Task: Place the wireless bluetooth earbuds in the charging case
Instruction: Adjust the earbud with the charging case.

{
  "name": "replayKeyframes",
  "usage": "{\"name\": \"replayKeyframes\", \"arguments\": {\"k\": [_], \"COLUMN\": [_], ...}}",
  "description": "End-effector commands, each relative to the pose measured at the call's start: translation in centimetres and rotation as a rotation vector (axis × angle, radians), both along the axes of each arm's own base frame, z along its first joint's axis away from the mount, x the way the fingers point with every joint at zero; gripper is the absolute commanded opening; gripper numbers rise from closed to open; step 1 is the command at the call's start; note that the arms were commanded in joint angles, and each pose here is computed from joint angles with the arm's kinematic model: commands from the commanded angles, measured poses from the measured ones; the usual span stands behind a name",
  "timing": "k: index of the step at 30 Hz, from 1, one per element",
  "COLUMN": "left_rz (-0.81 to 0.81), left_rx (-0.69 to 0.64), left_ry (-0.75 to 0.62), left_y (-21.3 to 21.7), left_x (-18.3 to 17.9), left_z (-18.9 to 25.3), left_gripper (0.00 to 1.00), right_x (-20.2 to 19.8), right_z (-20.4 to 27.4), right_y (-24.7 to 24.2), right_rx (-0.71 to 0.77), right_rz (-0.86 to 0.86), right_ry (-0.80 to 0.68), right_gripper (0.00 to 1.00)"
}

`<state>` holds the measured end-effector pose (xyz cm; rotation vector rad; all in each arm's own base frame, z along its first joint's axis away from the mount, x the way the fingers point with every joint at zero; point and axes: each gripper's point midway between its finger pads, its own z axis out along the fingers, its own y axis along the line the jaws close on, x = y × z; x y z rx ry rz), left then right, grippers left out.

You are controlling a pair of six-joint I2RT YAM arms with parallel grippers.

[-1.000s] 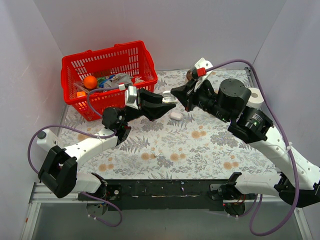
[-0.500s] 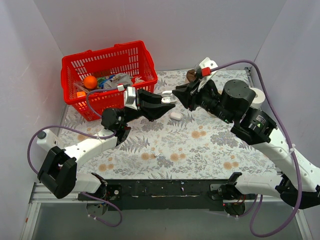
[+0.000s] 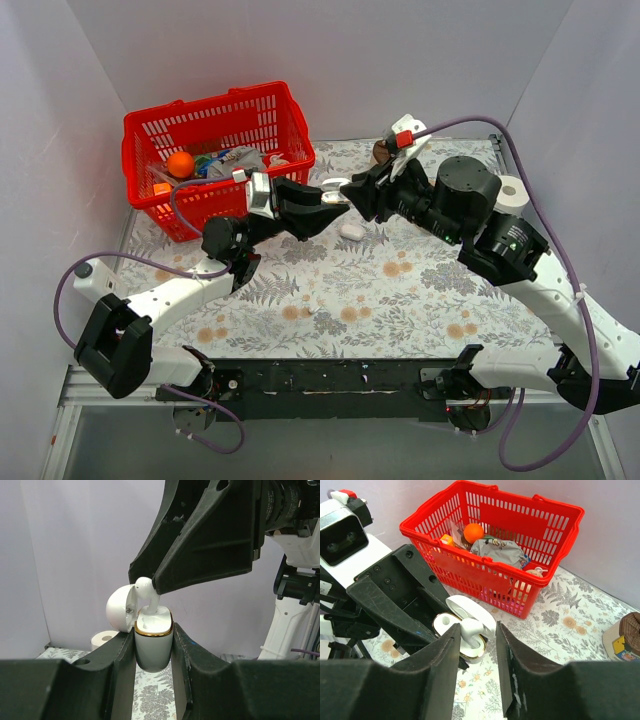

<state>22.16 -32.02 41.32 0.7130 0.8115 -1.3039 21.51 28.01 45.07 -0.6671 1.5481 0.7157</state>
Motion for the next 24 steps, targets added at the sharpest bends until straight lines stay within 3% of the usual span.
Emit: {"name": "replayKeyframes", "arguments": {"k": [1,14,21,24], "left_rz": [0.024,0.032,0.03,0.032], "left_rx": [-0.034,-0.029,-0.028,-0.029], "left_ry": [-0.037,-0.036,-0.04,-0.04], "left_y": [0.8,0.9,1.0,0.9], "left_x": [-0.8,-0.8,-0.9,-0.9], "left_z": [1.6,1.5,1.6,1.6], "left_gripper": [0.0,0.0,0.0,0.0], "right_x": [-0.1,0.3,0.4,0.1], "right_z": [1.6,1.2,1.0,1.4], "right_y": [-0.5,0.1,0.3,0.2], "right_rx": [0.048,0.026,0.019,0.029], "right_rz": [-0.023,-0.023,-0.021,-0.013], "right_ry": [-0.008,0.011,0.012,0.006], "right_gripper": [0.4,0.42,0.38,0.46]}}
